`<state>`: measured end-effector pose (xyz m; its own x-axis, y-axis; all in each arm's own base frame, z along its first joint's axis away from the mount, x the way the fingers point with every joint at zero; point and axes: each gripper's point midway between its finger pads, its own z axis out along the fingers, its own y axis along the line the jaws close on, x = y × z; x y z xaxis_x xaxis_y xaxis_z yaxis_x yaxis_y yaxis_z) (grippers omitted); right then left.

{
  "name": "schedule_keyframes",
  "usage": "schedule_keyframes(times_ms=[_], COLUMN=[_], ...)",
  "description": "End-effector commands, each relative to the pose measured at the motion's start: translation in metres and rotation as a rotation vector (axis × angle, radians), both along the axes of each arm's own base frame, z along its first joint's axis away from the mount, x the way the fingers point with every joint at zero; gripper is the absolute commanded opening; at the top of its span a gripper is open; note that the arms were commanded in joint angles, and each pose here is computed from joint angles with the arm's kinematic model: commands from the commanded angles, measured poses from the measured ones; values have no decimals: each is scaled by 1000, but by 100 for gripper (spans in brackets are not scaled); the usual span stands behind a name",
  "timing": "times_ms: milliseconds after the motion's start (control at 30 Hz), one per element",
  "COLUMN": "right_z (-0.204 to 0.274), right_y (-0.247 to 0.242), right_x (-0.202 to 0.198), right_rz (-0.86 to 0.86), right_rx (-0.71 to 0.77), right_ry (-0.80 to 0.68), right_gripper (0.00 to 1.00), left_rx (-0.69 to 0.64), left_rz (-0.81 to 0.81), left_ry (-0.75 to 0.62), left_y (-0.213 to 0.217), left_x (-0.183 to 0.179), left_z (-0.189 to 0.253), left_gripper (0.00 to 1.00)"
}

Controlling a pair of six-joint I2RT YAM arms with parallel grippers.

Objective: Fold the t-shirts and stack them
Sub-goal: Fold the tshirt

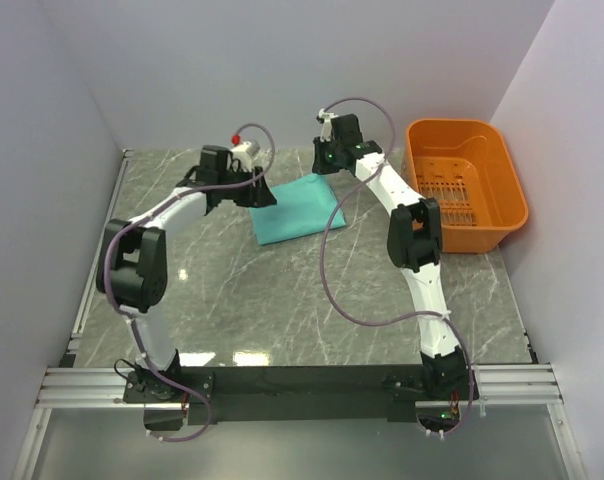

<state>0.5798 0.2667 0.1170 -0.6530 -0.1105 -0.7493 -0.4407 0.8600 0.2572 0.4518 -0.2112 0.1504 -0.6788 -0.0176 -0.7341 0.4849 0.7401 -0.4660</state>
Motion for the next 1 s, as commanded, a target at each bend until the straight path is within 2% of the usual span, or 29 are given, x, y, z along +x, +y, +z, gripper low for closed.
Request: schedule_keyframes(times_ms=[0,133,500,600,867,967], right_z=[5,-4,-33,-28,-26,-21], right_y=[-13,-20,-34,-34,-37,-40], right_x=[20,24,40,43,45,46], right_rz=[-95,-100,-169,-176,-190,-195], right_rx=[-36,-90,-167,-163,-172,-191], right_ry=[-42,-50,-56,-72,-78,-97], right_gripper=[16,16,20,22,24,24], left_rx=[-24,5,51,53,69,62], left_rz=[-56,-39,-21,-24,9,33], left_ry=[59,133,255,284,266,200], left_y=[-23,-25,-16,-15,-12,-12], left_x=[-10,-11,-31,-37,-27,-17], left_z=[-18,-50,-97,-108,-101,-79], left_gripper=[51,51,51,51,56,59])
